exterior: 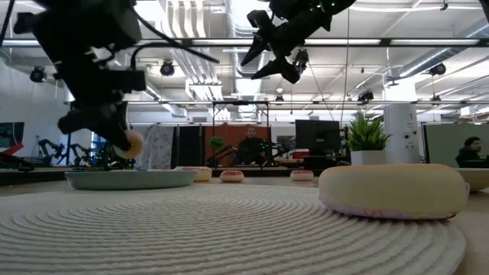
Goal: Pick & Place donuts
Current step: Put the small orange donut on the blue plate
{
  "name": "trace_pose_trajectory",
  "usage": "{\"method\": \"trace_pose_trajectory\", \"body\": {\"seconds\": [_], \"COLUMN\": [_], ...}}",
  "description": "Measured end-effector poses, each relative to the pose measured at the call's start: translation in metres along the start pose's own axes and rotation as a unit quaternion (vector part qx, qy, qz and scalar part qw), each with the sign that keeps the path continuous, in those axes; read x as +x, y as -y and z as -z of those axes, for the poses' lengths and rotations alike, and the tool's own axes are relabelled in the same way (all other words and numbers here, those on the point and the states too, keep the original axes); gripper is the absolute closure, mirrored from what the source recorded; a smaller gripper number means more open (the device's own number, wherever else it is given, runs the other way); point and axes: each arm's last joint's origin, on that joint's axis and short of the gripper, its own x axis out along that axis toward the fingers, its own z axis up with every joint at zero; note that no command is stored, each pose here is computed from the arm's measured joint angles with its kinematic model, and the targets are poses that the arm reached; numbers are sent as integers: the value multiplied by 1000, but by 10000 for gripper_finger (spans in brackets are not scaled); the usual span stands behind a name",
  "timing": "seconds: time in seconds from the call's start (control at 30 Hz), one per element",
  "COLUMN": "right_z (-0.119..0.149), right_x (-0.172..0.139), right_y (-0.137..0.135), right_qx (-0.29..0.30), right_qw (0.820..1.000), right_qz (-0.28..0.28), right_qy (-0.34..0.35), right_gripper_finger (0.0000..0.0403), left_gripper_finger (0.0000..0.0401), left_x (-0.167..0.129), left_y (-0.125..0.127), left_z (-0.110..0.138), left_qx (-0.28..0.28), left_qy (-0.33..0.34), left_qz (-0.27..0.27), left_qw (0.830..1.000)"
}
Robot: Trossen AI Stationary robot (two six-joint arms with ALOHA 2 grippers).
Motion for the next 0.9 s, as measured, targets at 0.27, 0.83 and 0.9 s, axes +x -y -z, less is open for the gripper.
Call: {"method": "trace_pose_trajectory", "body": {"seconds": [0.27,0.83,0.9], "right_z": [0,0,0], "right_x": [0,0,0], "right_y": [0,0,0], "right_qx": [9,7,6], "right_qw": [1000,1000,1000], "right_qz": [0,0,0], "right_qy": [0,0,0], "right_gripper_finger": [211,211,211], "left_gripper_finger": [401,311,291], "left_x": [27,35,32], "left_y": [5,6,6], "left_z": [1,-14,-17], "left_qx": [7,-95,-95], "left_qy": [-55,-67,-68], "left_qz": [-24,60,83], "left_qw": [998,991,990]}}
